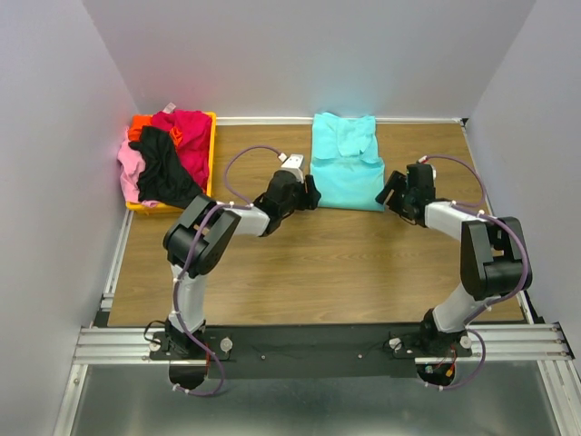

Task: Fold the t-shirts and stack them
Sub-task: Fold the tshirt

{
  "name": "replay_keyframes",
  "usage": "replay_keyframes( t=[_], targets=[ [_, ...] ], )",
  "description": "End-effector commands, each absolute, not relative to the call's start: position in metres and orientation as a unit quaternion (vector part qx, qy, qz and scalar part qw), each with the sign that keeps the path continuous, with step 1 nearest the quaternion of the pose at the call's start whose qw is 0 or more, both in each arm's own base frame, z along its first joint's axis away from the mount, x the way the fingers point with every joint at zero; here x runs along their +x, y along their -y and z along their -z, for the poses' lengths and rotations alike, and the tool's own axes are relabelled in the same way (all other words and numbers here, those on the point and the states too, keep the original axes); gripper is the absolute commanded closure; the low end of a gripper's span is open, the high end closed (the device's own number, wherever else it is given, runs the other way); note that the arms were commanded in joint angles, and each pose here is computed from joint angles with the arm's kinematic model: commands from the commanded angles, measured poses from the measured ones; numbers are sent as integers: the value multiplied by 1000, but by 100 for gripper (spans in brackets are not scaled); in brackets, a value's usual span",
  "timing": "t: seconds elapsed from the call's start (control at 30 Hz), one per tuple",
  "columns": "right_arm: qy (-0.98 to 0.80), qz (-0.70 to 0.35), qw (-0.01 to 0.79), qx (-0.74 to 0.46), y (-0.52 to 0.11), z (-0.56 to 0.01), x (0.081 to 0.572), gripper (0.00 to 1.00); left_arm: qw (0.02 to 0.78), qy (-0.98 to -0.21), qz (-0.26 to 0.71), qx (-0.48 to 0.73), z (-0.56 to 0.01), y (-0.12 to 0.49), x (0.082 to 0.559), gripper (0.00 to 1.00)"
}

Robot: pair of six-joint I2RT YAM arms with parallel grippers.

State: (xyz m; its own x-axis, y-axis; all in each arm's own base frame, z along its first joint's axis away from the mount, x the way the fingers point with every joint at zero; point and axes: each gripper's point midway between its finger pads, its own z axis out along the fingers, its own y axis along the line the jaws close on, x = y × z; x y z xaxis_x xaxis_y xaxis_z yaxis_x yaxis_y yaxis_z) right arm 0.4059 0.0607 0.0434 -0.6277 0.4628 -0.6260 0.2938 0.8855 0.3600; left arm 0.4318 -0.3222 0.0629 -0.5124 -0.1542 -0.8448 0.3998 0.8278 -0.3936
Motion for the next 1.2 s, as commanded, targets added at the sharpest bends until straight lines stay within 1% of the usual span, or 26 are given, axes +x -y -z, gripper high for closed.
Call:
replay_keyframes(
  t=[0.0,0.4,0.57,0.73,0.77,0.8,0.83,0.9,1.03,1.07,1.1,1.13,1.17],
  targets=[
    [-894,-154,369,203,-74,-40,403,21,483,-834,258,71,-51,321,434,37],
    [-900,-161,352,201,-77,-24,398,29,472,-849,226,78,-41,324,430,41],
    [-902,-168,346,197,-81,-21,401,37,466,-855,212,84,-37,325,431,41],
    [-903,-172,343,194,-83,-18,401,45,460,-861,198,84,-33,322,432,51],
    [-903,-173,343,194,-84,-17,402,46,458,-863,196,86,-32,322,432,57],
    [-904,-174,340,194,-84,-16,401,47,458,-863,196,86,-32,322,432,59],
    [-904,-176,339,193,-85,-16,401,50,459,-862,196,87,-33,323,432,60],
    [-904,-180,337,192,-87,-15,401,54,456,-864,196,88,-32,323,431,68],
    [-904,-181,338,192,-87,-15,400,62,455,-864,194,91,-31,323,429,70],
    [-903,-182,339,191,-86,-16,400,66,455,-864,193,93,-32,324,428,75],
    [-903,-183,340,191,-87,-17,400,69,454,-865,192,95,-30,324,426,77],
    [-903,-183,339,190,-87,-17,399,71,453,-865,192,96,-31,324,426,79],
    [-903,-184,339,190,-87,-18,398,76,452,-866,192,98,-30,324,425,79]
  ],
)
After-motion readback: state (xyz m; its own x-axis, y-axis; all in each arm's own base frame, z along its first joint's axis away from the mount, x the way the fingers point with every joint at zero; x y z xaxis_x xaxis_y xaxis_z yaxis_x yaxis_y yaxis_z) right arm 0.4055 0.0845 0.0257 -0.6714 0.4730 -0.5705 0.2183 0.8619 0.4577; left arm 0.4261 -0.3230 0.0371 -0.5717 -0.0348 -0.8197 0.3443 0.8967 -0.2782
